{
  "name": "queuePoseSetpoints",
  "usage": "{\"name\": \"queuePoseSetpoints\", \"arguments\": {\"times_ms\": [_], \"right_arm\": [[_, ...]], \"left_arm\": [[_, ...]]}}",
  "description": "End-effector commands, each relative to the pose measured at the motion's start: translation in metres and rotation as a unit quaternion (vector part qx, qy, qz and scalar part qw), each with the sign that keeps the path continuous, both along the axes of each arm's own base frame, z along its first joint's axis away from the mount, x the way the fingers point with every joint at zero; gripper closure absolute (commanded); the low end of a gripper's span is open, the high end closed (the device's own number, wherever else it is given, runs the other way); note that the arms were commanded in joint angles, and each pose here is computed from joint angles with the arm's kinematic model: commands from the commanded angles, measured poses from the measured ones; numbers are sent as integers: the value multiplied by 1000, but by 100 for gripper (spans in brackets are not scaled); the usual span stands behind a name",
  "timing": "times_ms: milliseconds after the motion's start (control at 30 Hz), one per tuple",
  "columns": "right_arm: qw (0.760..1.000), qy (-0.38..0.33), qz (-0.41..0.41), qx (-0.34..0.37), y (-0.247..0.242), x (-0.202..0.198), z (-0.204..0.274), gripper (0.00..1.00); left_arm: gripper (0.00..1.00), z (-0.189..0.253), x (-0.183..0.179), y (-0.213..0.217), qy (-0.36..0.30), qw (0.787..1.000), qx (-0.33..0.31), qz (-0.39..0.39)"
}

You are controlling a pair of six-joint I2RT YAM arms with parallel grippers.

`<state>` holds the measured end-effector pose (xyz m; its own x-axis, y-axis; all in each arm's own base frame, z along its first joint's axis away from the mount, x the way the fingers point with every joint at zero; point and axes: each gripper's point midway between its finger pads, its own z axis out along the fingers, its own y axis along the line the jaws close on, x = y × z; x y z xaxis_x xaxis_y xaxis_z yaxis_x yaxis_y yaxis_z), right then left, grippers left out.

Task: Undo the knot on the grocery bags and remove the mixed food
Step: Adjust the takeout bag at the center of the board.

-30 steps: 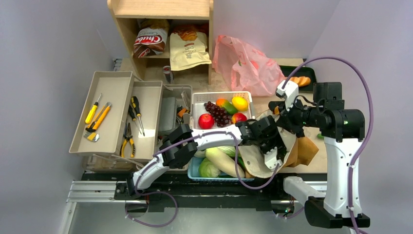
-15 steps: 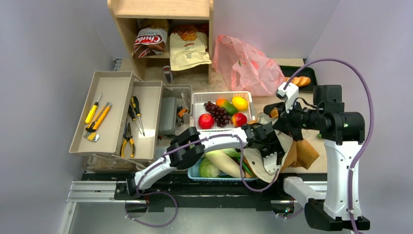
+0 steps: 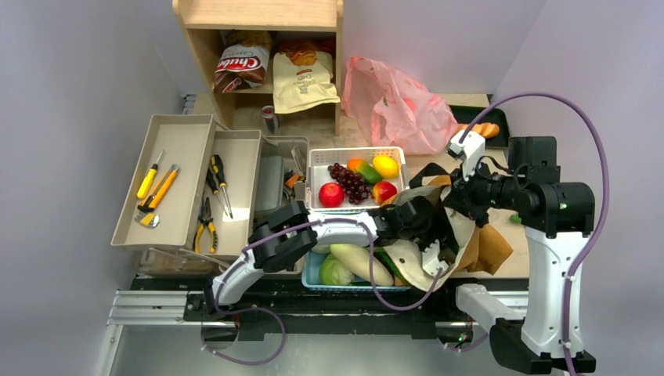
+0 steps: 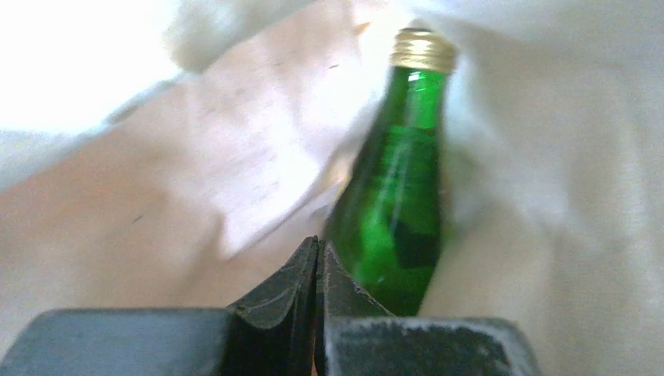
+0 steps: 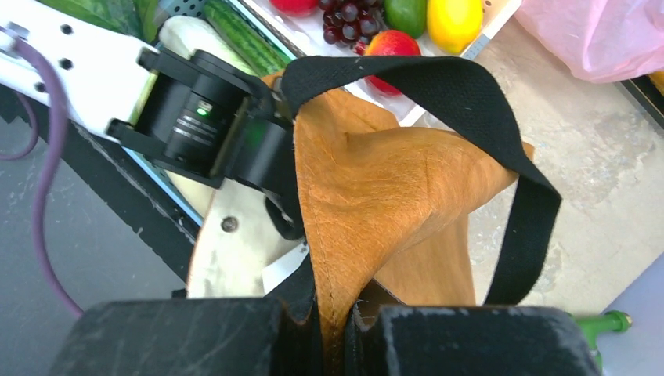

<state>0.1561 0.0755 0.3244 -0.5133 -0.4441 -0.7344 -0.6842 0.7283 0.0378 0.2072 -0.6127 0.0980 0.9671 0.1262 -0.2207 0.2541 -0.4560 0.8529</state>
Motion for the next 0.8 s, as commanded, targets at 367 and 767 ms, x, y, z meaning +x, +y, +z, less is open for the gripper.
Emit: {"name": "queuePoseSetpoints", "arguments": {"times_ms": [367,767], "right_arm": [[989,-112,-21,-92,-30,17,16,100],[983,-108,-91,-121,-51,59,8,100]], "left_arm": [[100,130,22,52,71,968,-235,52],[30,218,-45,142,392,904,-149,79]]}}
